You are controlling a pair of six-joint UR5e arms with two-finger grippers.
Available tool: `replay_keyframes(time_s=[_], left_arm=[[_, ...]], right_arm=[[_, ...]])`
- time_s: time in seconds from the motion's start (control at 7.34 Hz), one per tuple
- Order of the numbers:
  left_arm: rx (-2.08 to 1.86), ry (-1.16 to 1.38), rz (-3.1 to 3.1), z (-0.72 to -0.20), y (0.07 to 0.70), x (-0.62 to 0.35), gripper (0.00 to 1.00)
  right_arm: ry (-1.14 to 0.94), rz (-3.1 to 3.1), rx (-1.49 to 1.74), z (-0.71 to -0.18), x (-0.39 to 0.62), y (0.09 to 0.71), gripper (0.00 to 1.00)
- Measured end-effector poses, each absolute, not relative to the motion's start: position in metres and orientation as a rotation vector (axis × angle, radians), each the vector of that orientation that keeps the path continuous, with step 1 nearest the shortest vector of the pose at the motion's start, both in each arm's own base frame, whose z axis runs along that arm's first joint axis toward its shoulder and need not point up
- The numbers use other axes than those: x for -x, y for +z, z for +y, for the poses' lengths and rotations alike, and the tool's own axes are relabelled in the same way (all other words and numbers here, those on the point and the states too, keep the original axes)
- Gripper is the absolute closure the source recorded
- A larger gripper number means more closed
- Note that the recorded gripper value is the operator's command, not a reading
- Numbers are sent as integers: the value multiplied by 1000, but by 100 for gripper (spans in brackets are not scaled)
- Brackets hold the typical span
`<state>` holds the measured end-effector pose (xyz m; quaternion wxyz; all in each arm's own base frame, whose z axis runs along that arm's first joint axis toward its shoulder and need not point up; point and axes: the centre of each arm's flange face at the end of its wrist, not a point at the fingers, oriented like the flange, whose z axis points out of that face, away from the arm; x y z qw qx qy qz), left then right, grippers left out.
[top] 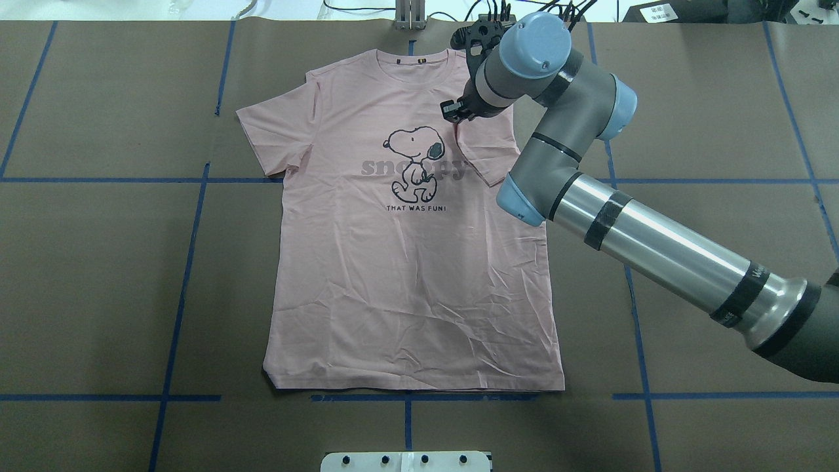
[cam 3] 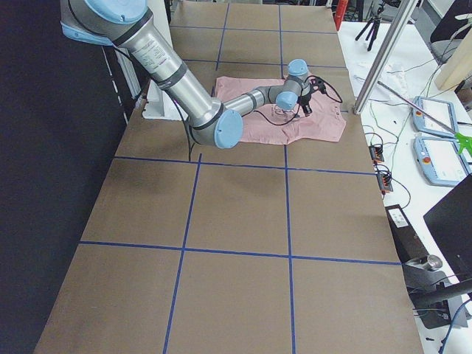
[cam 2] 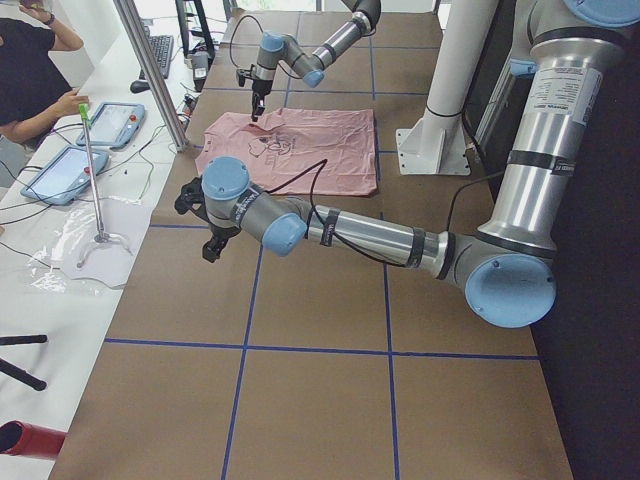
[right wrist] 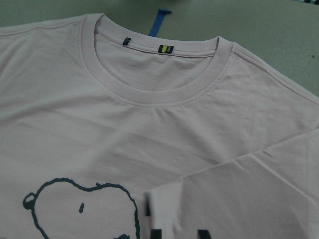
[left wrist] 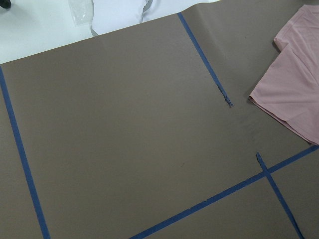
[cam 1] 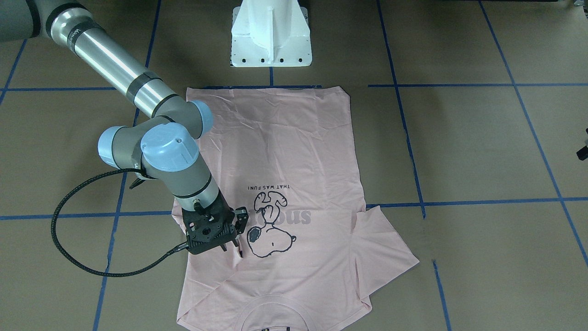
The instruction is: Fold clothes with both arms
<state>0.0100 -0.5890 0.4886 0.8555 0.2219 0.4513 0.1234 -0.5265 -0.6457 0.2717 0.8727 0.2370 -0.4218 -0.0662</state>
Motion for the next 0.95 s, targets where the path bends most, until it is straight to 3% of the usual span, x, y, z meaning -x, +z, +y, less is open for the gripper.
replay_keyframes(time_s=[0.54, 0.95], left_arm=[[-441, 133, 959, -618, 436, -47, 0], [-432, -83, 888, -645, 382, -196, 0]], right_arm=[[-86, -880, -416, -637, 515, 256, 0], [-39, -822, -227, -625, 452, 215, 0]])
